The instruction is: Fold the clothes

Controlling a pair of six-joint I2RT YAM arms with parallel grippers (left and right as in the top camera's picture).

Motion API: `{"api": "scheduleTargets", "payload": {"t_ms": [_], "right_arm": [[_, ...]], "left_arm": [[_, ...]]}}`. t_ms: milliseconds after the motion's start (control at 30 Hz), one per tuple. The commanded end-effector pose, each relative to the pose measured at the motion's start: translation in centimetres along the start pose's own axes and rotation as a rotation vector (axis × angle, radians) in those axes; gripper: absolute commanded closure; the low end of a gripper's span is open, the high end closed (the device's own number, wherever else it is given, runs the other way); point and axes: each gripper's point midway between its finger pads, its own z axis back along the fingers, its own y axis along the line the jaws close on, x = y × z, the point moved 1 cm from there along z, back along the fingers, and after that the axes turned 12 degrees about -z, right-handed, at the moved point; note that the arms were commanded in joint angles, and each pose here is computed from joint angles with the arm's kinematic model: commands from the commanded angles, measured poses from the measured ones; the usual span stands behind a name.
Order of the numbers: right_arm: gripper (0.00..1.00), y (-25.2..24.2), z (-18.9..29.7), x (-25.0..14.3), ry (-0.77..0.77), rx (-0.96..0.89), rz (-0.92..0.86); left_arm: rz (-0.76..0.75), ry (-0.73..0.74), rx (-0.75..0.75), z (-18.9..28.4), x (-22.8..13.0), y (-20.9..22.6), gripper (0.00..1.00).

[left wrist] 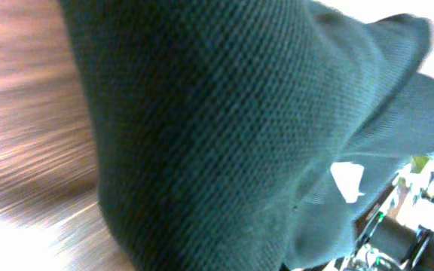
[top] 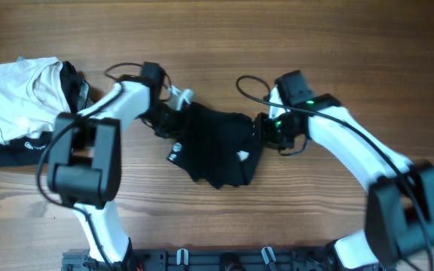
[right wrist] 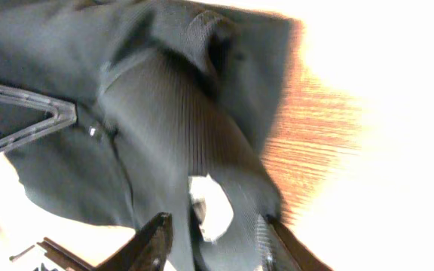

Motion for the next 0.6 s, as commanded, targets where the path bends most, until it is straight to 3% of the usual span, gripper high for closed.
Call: {"api": "scheduleTargets", "payload": {"t_ms": [0,67,167,233,367,567], "right_arm": [[0.52,1.8,5.2,1.2,-0.176,0.05,0.098],[0.46,2.7,7.1,1.3,-0.236,0.087,0.102],[0.46,3.1,7.6,1.5,-0.258,0.105,0.081],[0.45,2.9,7.6,1.6,-0.263,0.097,0.076],[0.44,2.6,7.5,1.5,-0.259,0.082,0.07],[0.44,2.6,7.5,1.5,-0.26,0.084,0.062]], "left_arm": [[-0.035,-0.245,0.081,9.3,3.5,0.2,0.96],[-0.038,-0.4,0.137,15.5,4.8,0.8,0.96],[-0.041,-0.579,0.222,22.6,5.6,2.1,0.96],[-0.032,-0.708,0.345,27.6,5.5,5.2,0.96],[0.118,-0.816,0.488,33.1,2.2,12.0,0.96],[0.343,-0.965,0.607,39.9,-5.3,18.6,0.96]]}}
